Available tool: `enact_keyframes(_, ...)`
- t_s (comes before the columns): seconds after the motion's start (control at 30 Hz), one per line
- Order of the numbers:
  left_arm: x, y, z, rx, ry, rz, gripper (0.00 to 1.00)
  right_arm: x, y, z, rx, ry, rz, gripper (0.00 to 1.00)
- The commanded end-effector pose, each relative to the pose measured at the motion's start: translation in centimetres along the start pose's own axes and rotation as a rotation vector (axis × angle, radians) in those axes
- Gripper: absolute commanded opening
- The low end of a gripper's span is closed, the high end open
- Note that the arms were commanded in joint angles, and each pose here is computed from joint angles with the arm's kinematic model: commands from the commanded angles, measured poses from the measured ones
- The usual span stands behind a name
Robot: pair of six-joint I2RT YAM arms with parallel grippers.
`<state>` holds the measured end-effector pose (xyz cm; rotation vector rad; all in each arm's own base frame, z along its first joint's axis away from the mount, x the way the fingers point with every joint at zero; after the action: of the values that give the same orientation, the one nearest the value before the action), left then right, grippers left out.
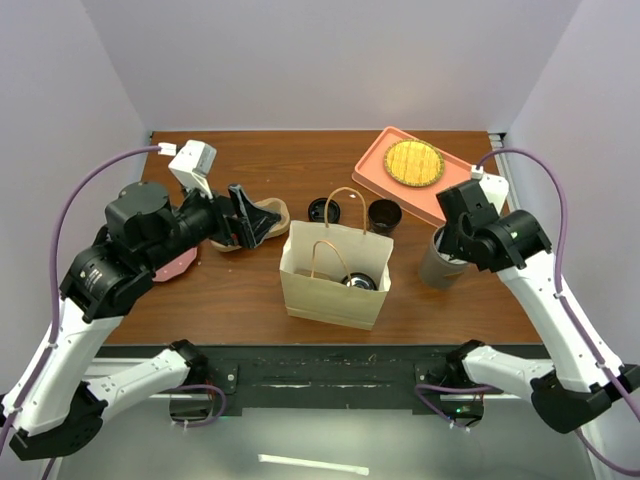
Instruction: Pack the takeout coffee
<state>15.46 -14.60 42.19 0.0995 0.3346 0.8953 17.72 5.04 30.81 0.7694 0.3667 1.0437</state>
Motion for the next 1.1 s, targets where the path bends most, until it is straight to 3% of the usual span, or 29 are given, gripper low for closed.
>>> enact_keyframes(0.0,-0.3,0.3,0.8,-0.035,0.012,-0.014,1.00,-2.2,-0.4,-0.4,-0.003,-0.046,-0.056,0.48)
enact_keyframes(0.33,-0.6,-0.5,1.1,-0.039,-0.006,-0.042,1.00,-3.6,-2.4,0.7,-0.050,-0.060,-0.115,0.47)
enact_keyframes(1.07,-0.4,-1.4,1.4,-0.042,-0.023,-0.029,1.00,-4.1,-5.0,1.2,-0.010,-0.074,-0.132,0.38)
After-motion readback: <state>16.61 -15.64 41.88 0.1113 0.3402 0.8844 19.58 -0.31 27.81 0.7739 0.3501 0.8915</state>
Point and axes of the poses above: each gripper's point midway between its finger pads, its own y axis back along the fingers, its own x axis along the line the jaws close on, z = x × y, the point moved 6 cm from there along y, back along the fingers, and after that the axes turned 11 degrees about -y, right-handed, at the moved point
